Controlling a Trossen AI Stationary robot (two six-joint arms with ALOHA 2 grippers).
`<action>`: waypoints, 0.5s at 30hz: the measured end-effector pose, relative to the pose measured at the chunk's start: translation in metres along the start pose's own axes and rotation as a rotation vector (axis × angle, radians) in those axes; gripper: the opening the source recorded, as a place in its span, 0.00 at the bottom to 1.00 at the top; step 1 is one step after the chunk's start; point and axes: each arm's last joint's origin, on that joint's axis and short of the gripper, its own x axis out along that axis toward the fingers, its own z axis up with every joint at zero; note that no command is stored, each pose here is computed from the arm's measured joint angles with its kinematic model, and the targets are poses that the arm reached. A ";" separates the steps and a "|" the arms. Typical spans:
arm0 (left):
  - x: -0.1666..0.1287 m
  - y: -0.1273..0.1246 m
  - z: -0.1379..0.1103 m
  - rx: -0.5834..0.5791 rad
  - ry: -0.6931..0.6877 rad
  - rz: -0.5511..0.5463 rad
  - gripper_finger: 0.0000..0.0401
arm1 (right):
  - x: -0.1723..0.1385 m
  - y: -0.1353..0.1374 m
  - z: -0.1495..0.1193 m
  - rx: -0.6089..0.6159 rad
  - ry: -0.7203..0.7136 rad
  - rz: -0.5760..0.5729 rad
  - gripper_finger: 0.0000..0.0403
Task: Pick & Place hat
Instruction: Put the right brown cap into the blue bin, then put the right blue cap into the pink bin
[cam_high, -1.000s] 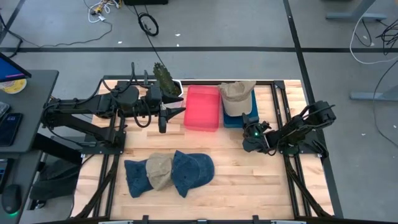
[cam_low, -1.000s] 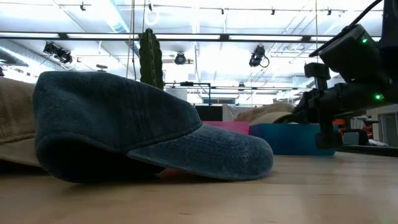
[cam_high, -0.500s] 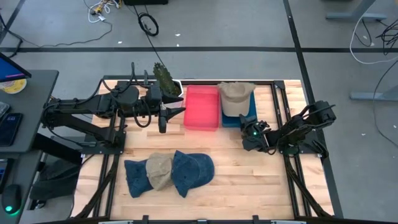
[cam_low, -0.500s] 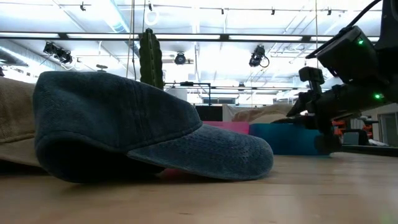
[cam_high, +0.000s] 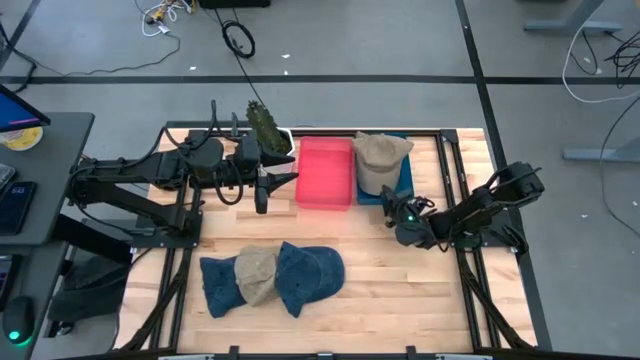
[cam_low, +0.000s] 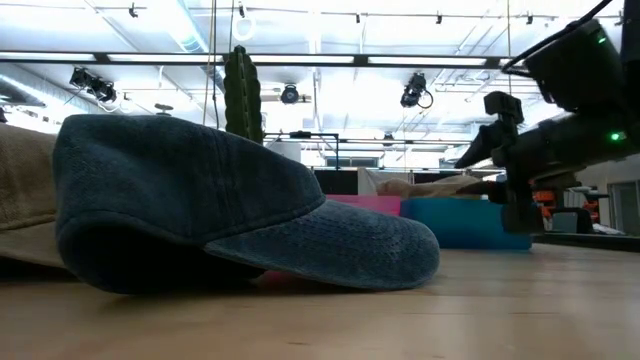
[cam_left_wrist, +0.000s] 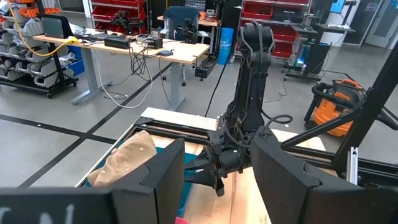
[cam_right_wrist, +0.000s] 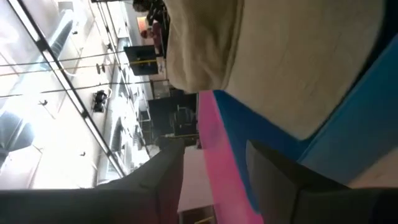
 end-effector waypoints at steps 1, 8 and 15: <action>0.000 0.000 0.000 0.000 0.000 0.000 0.47 | -0.001 0.001 -0.001 0.001 0.006 0.002 0.43; 0.000 0.000 0.000 0.007 0.000 0.000 0.47 | -0.012 0.023 -0.006 0.019 0.061 0.043 0.40; 0.000 0.000 -0.004 0.018 0.036 0.004 0.47 | -0.026 0.078 -0.008 -0.034 0.157 0.177 0.38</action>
